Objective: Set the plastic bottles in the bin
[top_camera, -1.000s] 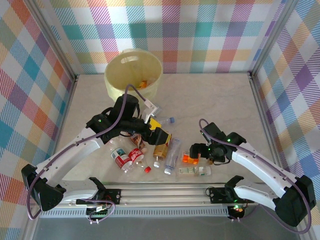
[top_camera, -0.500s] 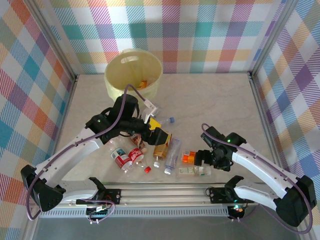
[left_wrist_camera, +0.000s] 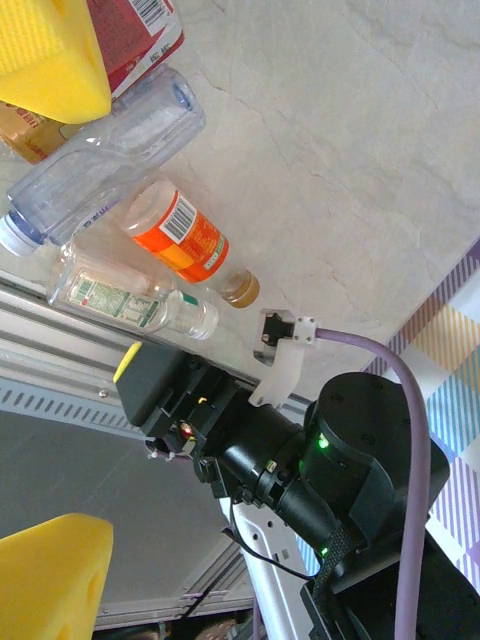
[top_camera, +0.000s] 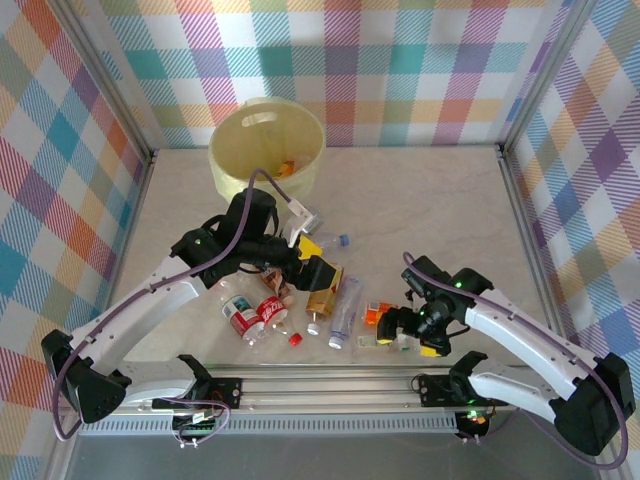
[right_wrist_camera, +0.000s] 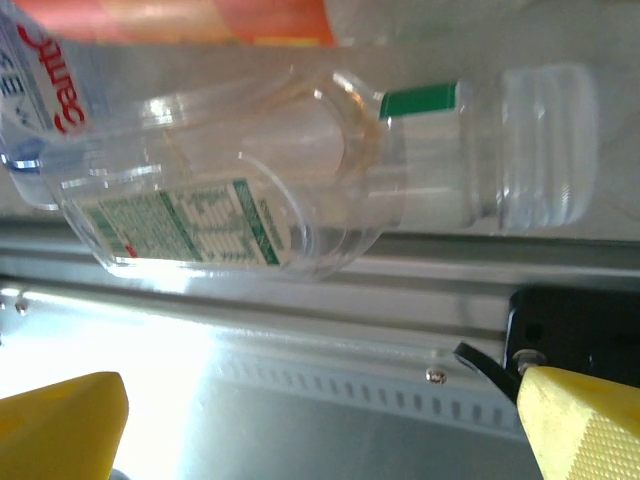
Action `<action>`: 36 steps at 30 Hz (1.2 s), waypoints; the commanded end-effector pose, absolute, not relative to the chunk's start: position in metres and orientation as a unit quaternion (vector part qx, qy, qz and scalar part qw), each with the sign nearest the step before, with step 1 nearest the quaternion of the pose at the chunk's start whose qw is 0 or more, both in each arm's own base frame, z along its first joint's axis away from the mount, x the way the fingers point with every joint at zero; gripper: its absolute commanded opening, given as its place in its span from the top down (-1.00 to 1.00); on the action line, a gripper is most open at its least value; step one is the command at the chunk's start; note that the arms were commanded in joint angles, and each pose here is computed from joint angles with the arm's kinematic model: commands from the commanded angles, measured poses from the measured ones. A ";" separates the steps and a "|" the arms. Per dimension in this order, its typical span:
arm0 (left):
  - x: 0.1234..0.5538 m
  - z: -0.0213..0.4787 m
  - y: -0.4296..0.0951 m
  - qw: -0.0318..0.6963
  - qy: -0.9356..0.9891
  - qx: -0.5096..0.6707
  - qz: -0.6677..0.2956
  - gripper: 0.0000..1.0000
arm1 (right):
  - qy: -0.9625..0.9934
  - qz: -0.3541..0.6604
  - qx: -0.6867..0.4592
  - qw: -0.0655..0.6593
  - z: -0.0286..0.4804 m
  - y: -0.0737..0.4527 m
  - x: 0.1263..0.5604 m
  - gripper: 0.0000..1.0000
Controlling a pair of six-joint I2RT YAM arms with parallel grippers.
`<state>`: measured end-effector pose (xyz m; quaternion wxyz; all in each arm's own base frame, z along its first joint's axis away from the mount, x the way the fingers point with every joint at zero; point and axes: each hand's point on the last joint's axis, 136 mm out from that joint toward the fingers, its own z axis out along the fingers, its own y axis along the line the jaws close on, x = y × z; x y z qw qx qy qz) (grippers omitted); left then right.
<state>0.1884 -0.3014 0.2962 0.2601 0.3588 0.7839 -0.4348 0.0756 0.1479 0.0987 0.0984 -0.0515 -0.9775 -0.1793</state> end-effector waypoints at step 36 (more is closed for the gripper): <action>0.185 0.291 -0.301 0.252 0.785 0.367 -0.430 -1.00 | -0.972 -0.122 -0.132 -0.151 0.031 0.157 0.159 -0.99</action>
